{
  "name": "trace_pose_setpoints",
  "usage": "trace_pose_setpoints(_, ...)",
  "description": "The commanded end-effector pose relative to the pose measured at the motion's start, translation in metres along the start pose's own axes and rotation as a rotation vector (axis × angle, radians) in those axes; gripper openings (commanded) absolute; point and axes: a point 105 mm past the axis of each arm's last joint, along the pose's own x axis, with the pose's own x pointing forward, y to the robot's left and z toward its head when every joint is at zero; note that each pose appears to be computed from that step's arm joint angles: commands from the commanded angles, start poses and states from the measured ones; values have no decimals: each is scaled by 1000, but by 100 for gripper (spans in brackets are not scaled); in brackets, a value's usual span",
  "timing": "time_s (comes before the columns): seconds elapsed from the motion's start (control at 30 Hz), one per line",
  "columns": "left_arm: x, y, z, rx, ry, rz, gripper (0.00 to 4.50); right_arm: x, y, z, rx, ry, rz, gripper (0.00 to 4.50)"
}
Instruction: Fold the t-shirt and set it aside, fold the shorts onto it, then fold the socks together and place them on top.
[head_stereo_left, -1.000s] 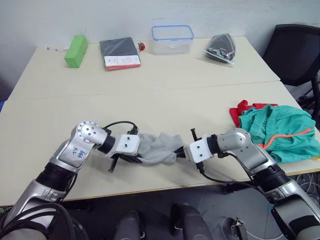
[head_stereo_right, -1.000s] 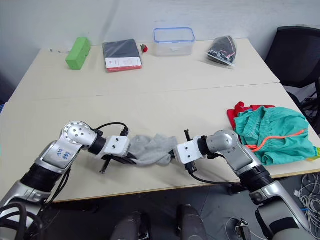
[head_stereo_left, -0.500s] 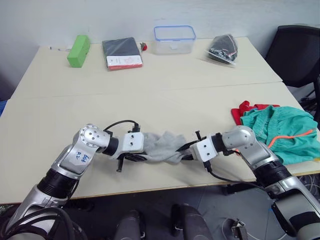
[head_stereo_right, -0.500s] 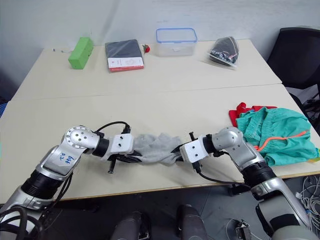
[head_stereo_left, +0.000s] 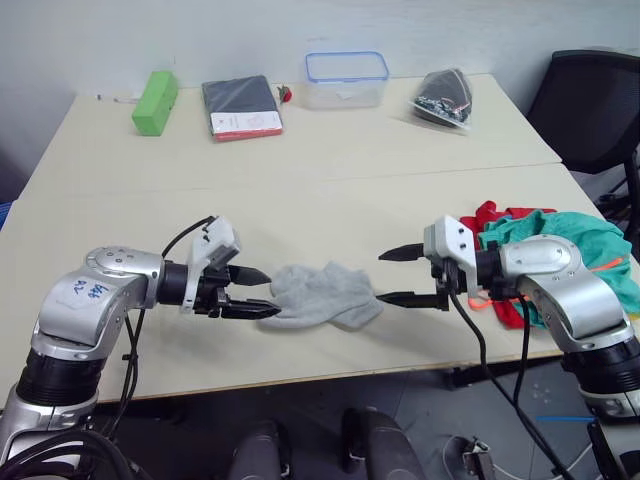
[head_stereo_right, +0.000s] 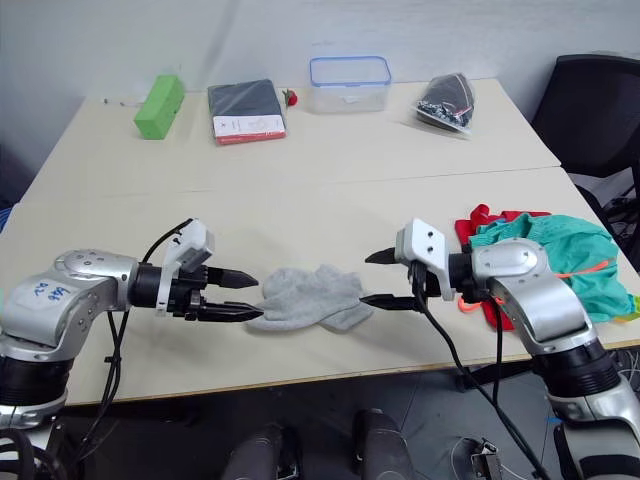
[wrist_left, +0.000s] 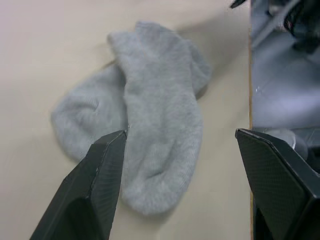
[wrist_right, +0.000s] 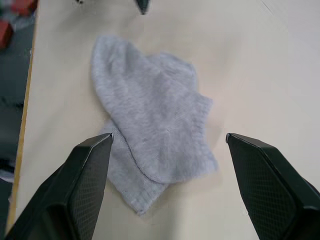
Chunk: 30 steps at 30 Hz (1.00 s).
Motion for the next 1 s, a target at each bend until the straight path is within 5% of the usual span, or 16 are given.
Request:
trace_pose_setpoints(0.03,8,4,1,-26,12,2,366,5,-11,1,114,11,-36,368)
trace_pose_setpoints(0.4,28,19,-24,62,130,37,366,39,-24,-16,284,71,-47,368)
trace_pose_setpoints(0.57,31,21,-23,66,116,40,246,45,-29,-25,413,99,-73,368)
trace_pose_setpoints(0.83,30,16,-27,59,112,20,18,50,-28,-9,507,22,-32,153)
trace_pose_setpoints(0.97,29,12,-25,61,104,12,0,48,-25,-6,501,15,-19,13)
trace_pose_setpoints(1.0,29,11,-24,62,102,10,0,48,-25,-6,498,13,-20,6)
